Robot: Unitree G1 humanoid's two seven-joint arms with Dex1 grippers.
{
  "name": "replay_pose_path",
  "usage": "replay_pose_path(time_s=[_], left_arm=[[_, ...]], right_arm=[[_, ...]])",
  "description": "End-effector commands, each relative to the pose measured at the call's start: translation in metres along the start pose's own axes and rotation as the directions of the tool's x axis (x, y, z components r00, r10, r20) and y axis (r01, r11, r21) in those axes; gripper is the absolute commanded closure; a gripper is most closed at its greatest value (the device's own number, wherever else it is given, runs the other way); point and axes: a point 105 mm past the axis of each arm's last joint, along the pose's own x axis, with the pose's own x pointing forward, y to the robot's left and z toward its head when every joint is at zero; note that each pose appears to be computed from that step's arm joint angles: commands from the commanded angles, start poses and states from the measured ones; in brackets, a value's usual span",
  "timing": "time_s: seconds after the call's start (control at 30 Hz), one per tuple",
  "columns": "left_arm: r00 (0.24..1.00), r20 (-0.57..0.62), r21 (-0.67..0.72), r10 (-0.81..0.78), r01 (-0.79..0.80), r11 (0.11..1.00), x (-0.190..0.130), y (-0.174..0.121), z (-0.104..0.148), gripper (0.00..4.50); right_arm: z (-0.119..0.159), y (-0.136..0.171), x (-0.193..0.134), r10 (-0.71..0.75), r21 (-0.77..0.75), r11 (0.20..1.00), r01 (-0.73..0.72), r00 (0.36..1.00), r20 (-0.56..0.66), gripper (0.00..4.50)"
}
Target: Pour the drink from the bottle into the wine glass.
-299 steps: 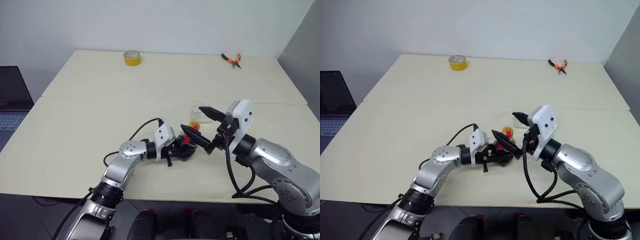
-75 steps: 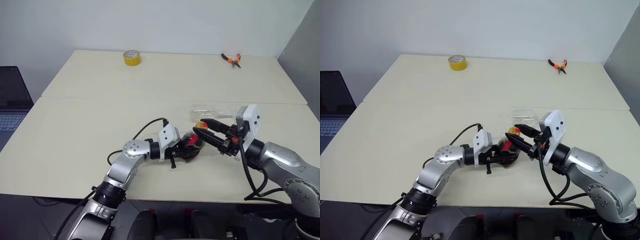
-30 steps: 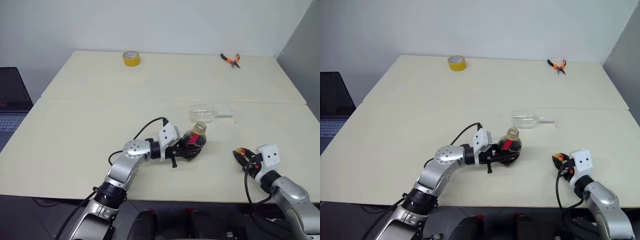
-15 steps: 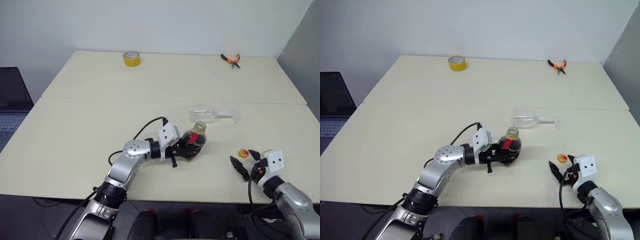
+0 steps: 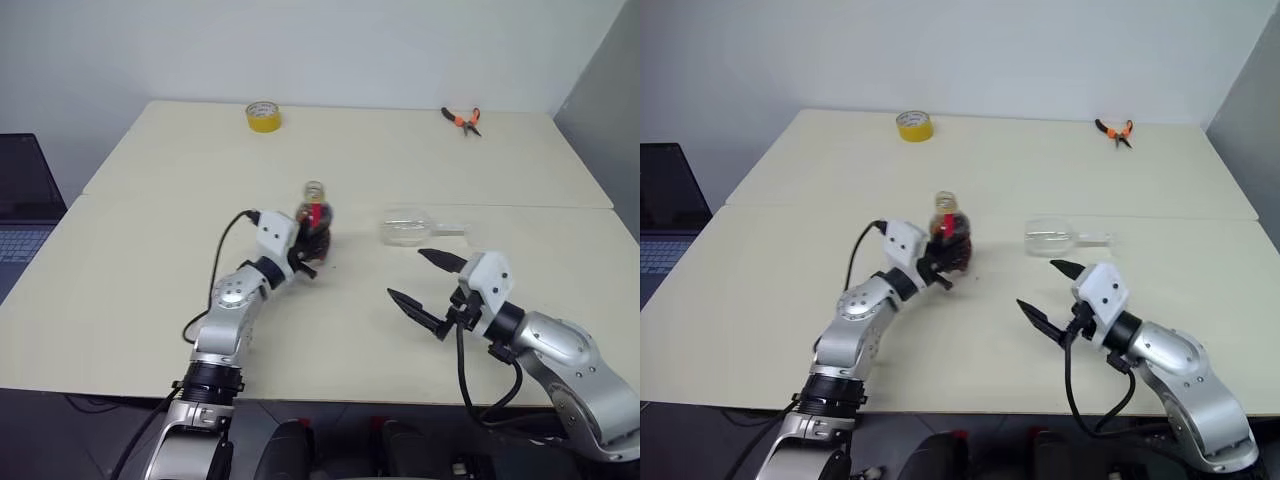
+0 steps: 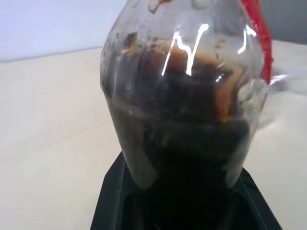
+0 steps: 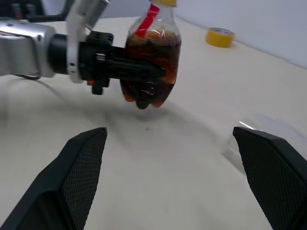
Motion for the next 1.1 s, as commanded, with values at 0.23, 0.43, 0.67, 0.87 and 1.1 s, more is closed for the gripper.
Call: replay_pose_path(time_s=[0.23, 0.43, 0.67, 0.87, 1.1], left_arm=[[0.962, 0.076, 0.032, 0.263, -0.266, 0.963, 0.001, 0.07, 0.012, 3.6], [0.932, 0.091, 0.025, 0.351, -0.354, 0.935, 0.009, 0.089, 0.012, 3.6], [0.903, 0.07, 0.009, 0.424, -0.425, 0.905, 0.009, 0.097, 0.0, 3.6], [0.9, 0.041, -0.009, 0.435, -0.435, 0.901, -0.001, 0.088, -0.019, 1.54], [0.909, 0.042, 0.0, 0.416, -0.416, 0.909, -0.013, 0.073, -0.022, 0.01]], right_arm=[[0.03, 0.015, 0.033, 0.148, -0.06, 0.988, -0.143, 0.985, 0.083, 0.0], [0.039, 0.021, 0.05, 0.19, -0.071, 0.981, -0.183, 0.975, 0.113, 0.0], [0.039, 0.021, 0.051, 0.194, -0.077, 0.979, -0.186, 0.975, 0.109, 0.0], [0.04, 0.02, 0.048, 0.185, -0.081, 0.981, -0.177, 0.977, 0.105, 0.0], [0.041, 0.02, 0.044, 0.177, -0.087, 0.982, -0.169, 0.979, 0.1, 0.0]])
